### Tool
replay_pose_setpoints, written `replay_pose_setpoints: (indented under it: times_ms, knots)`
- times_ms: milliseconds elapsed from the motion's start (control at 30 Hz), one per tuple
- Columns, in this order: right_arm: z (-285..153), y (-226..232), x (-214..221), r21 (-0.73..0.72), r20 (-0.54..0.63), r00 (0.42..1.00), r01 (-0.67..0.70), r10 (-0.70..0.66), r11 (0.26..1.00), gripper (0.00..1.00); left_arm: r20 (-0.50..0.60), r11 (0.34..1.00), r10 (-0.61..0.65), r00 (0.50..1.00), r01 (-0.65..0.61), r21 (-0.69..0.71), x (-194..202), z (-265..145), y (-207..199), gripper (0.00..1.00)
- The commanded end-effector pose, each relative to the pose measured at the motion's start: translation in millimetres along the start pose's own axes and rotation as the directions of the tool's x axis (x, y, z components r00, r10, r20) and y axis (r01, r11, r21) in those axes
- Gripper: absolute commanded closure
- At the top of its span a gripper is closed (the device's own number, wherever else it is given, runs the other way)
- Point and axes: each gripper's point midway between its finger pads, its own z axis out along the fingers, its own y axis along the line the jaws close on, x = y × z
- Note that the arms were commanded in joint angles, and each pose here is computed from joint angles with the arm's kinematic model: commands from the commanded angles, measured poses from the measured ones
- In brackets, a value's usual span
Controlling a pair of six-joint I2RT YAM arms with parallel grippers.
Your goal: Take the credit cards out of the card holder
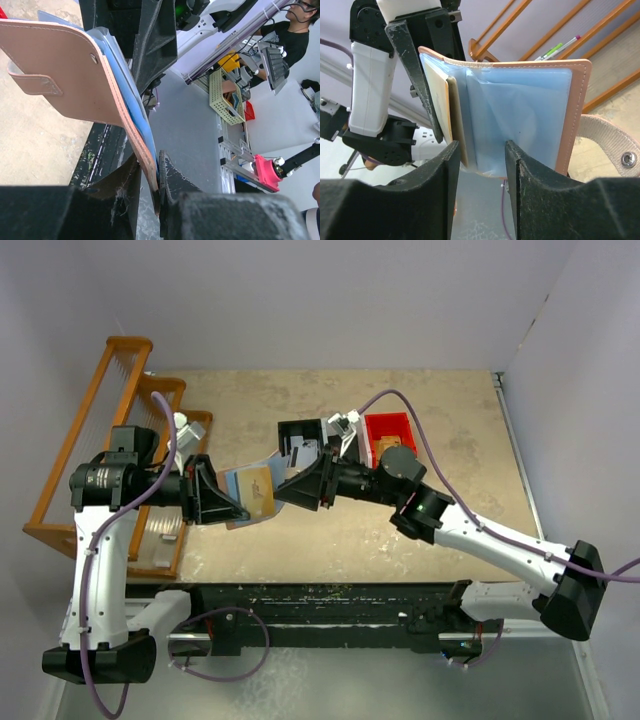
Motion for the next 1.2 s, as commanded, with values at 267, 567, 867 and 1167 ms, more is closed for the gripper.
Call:
replay_pose_setpoints:
  times_ms: [267,567,867,1167]
  knots:
    - [-10,56,-5,-0.269,-0.004,1.0,0.02,-0.022,0.963,0.58,0.134,0.968,0.067,0.989,-0.097,0.231,-27,-1,-52,0.88]
    - [-13,56,-8,-0.245,0.0,0.999,0.036,-0.037,0.969,0.62,0.138,0.965,0.077,0.987,-0.108,0.237,-29,-2,-57,0.9]
    - [7,61,-17,-0.297,0.001,0.999,0.044,-0.046,0.954,0.66,0.138,0.965,0.08,0.987,-0.111,0.236,-29,-2,-59,0.91]
    - [0,61,-10,-0.302,-0.026,0.999,0.035,-0.044,0.953,0.96,0.138,0.966,0.076,0.988,-0.107,0.234,-29,-2,-57,0.9]
